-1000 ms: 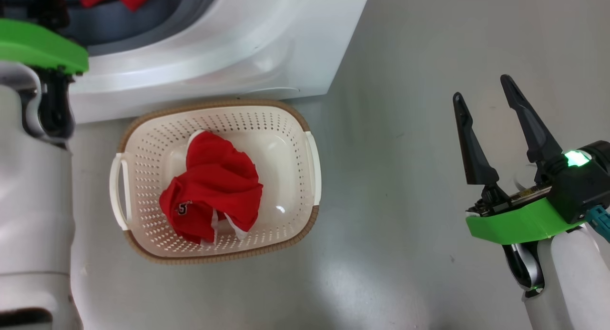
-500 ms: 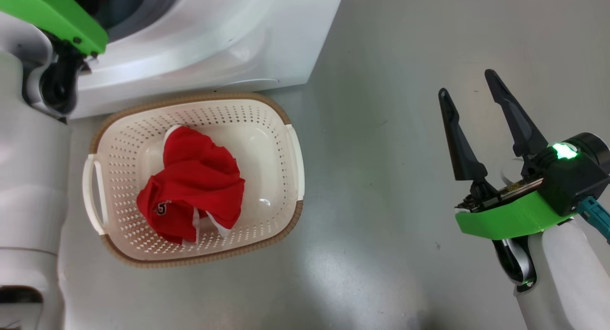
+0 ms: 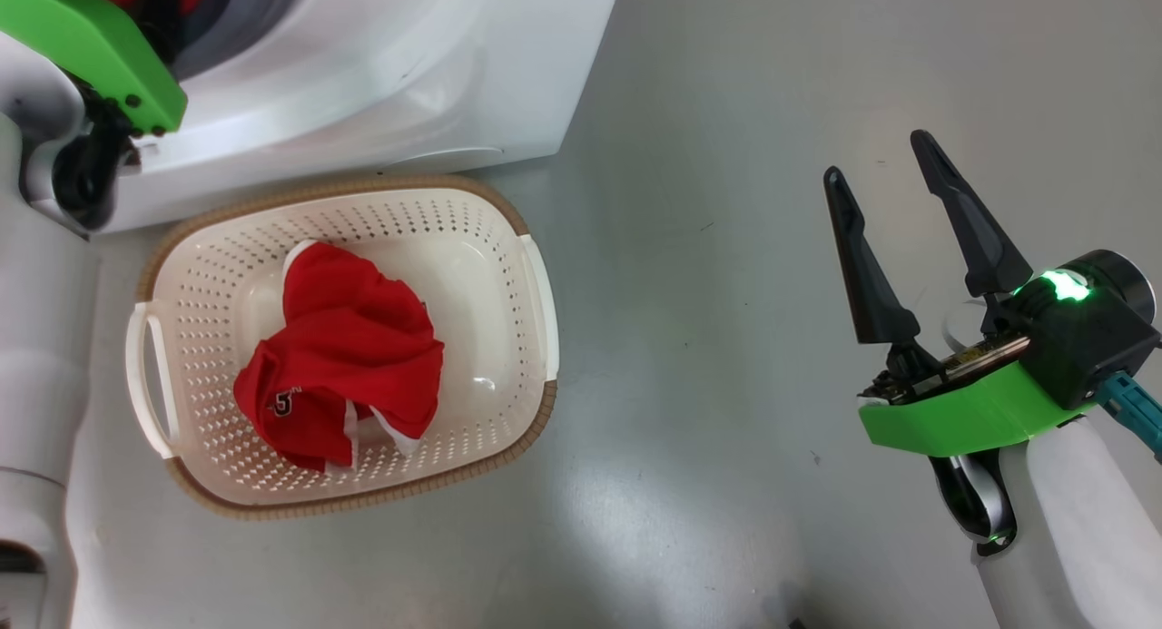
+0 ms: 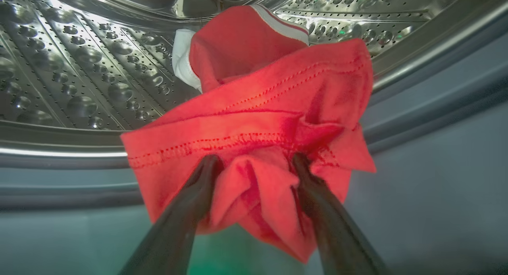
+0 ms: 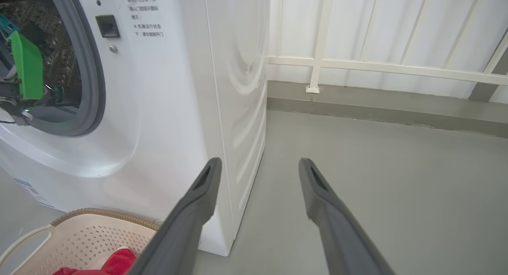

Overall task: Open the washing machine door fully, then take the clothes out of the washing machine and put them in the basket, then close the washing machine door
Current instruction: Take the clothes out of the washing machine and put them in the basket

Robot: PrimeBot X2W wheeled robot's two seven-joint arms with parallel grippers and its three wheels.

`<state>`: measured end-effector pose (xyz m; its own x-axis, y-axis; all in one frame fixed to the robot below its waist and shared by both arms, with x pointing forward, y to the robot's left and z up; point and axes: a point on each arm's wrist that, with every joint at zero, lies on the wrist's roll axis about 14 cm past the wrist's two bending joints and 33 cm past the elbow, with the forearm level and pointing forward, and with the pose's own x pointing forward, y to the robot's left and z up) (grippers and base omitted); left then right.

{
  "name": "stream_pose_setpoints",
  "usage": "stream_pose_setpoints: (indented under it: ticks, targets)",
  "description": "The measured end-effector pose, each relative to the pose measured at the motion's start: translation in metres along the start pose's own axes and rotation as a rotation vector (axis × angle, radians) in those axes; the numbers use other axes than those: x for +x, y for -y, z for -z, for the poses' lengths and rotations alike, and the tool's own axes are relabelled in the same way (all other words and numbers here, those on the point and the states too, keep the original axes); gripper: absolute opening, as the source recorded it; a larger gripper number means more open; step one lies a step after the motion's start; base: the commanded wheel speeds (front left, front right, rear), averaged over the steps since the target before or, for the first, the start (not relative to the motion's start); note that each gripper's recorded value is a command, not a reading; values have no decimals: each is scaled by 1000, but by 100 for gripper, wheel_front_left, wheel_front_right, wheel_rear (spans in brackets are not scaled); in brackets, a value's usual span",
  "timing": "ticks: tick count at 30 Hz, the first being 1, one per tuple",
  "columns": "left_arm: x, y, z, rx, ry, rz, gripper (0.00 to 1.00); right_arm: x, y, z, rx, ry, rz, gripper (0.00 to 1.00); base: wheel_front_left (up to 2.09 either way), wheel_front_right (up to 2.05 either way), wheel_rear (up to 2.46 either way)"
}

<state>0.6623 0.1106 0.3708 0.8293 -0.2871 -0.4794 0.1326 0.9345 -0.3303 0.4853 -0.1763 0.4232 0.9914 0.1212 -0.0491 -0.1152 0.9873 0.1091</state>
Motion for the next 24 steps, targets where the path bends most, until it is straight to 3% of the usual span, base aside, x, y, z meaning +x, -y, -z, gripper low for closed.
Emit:
stream_pose_setpoints:
  ticks: [2,7,24]
  targets:
    - [0,-2,1,25,-9,-9,0,0,0,0,0,0,0,100,0,0,0]
    - [0,-6,-1,51,7,-29,0,1,-1,0,11,1,-1,100,0,0,0]
    - [-42,-18,-45,168,335,-70,0,7,-19,-12,50,35,-43,100,0,0,0]
